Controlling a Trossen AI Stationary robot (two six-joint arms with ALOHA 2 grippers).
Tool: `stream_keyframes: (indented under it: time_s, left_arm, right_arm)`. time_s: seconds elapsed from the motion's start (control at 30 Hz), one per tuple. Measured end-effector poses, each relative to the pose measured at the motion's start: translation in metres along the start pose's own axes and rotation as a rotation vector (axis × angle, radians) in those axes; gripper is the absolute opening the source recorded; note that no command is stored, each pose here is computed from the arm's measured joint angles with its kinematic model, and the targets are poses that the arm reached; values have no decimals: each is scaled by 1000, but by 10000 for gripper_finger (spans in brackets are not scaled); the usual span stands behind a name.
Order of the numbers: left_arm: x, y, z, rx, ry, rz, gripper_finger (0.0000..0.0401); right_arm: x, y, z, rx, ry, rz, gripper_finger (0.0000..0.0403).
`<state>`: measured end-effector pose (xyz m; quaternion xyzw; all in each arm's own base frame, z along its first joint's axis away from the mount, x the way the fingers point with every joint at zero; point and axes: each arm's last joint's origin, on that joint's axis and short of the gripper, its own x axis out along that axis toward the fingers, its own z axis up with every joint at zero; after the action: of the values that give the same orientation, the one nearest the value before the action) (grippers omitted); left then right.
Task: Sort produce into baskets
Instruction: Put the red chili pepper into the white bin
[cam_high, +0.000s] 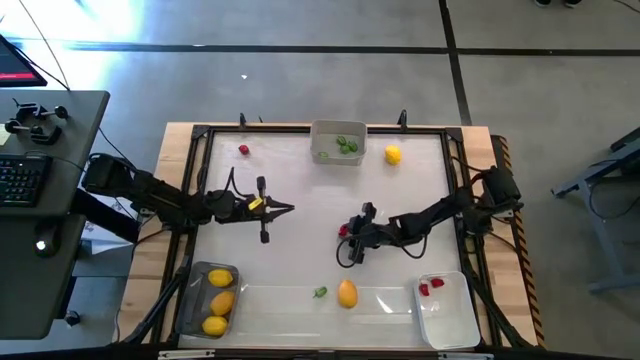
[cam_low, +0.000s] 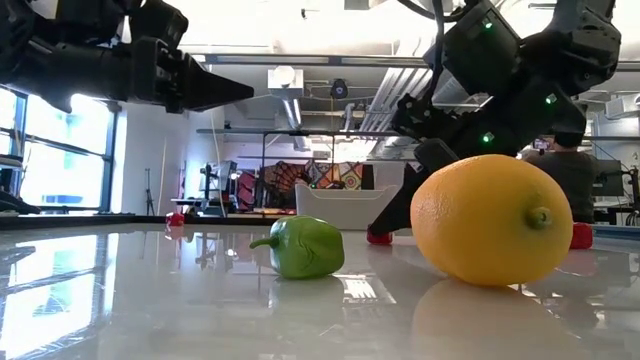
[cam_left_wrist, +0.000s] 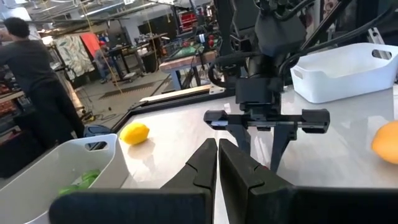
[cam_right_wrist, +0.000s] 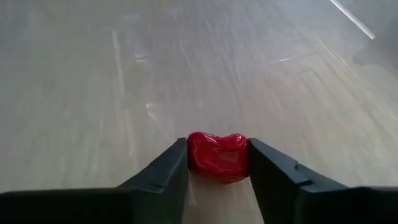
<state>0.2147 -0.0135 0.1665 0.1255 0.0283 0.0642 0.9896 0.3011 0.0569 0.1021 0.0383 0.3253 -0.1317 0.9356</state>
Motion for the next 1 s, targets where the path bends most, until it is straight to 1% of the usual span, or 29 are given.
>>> stream_keyframes:
  time_s: [0.1,0.23,0.37,0.5,0.6,0.7,0.8,0.9,1.0]
  left_arm:
    - [0,0,0,12,-1,1,5]
    - [0,0,1,26,-6,2,5]
    - [0,1,1,49,-13,5,5]
    - [0,1,3,66,-31,10,5]
    - [0,2,5,63,-52,17,5]
    - [0,3,6,82,-62,18,5]
    - [1,5,5,91,-59,28,5]
    - [1,9,4,91,-54,46,5]
    - [2,13,4,90,-49,64,5]
  right_arm:
    - [-1,1,1,4,2,22,125]
    - [-12,4,10,10,-34,52,120]
    - [-34,11,24,19,-84,97,120]
    - [-67,17,34,92,-90,156,120]
    - [-94,22,36,158,-45,242,120]
    - [-122,27,32,245,42,305,119]
    - [-150,35,31,328,158,302,119]
    - [-176,48,37,400,261,289,119]
    - [-202,62,45,501,345,283,119]
